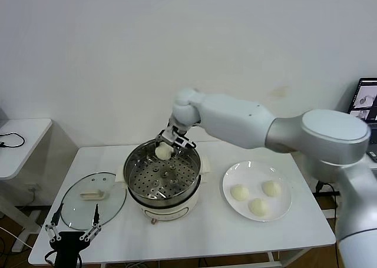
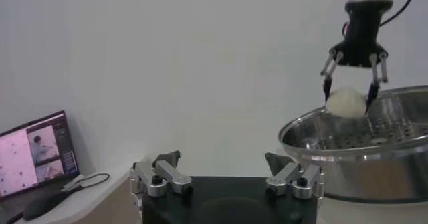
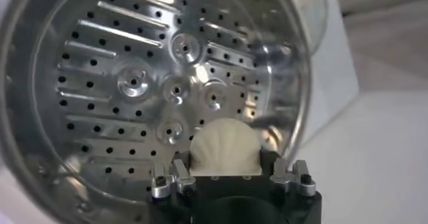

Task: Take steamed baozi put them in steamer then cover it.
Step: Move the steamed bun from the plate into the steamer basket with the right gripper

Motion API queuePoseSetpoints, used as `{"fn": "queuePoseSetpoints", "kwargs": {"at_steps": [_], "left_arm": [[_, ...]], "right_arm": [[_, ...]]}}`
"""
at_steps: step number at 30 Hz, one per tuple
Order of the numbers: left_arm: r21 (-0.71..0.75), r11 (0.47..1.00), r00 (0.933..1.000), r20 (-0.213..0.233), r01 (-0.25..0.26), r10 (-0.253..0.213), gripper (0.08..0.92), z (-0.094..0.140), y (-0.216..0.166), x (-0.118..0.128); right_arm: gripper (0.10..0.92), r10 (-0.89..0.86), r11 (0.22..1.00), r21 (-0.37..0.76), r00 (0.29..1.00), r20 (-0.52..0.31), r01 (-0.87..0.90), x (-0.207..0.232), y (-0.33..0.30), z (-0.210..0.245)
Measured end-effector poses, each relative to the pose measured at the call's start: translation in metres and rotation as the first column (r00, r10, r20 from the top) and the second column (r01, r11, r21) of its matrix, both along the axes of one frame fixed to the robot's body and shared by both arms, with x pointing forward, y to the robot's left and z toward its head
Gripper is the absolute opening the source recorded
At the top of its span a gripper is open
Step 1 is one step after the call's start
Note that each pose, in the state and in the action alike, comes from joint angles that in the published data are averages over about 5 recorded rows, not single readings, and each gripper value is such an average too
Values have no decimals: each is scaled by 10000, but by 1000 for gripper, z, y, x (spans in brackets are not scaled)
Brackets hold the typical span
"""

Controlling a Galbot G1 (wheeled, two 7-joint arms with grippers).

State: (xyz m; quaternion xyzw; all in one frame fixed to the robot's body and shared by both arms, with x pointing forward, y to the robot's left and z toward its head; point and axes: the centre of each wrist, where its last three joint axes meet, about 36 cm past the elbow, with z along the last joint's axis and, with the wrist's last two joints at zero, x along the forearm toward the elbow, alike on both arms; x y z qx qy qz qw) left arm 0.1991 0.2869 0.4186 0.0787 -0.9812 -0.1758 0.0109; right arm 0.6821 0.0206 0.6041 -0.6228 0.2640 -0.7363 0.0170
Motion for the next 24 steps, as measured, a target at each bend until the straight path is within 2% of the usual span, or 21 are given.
{"fn": "queuePoseSetpoints", "kwargs": {"at_steps": [14, 21, 24], "left_arm": [[13, 10000, 10000, 27, 18, -18, 823, -2, 1, 4], [58, 10000, 10000, 50, 47, -48, 823, 0, 0, 3], [69, 10000, 10000, 68, 71, -72, 823, 1, -1, 2]], "right_arm": [[644, 1735, 9819, -922, 9811, 851, -1656, 14, 17, -30], [798, 1986, 9766, -1023, 9756, 933, -1890, 19, 16, -30], [819, 1956, 9775, -993, 9760, 956, -1862, 20, 15, -24]]}}
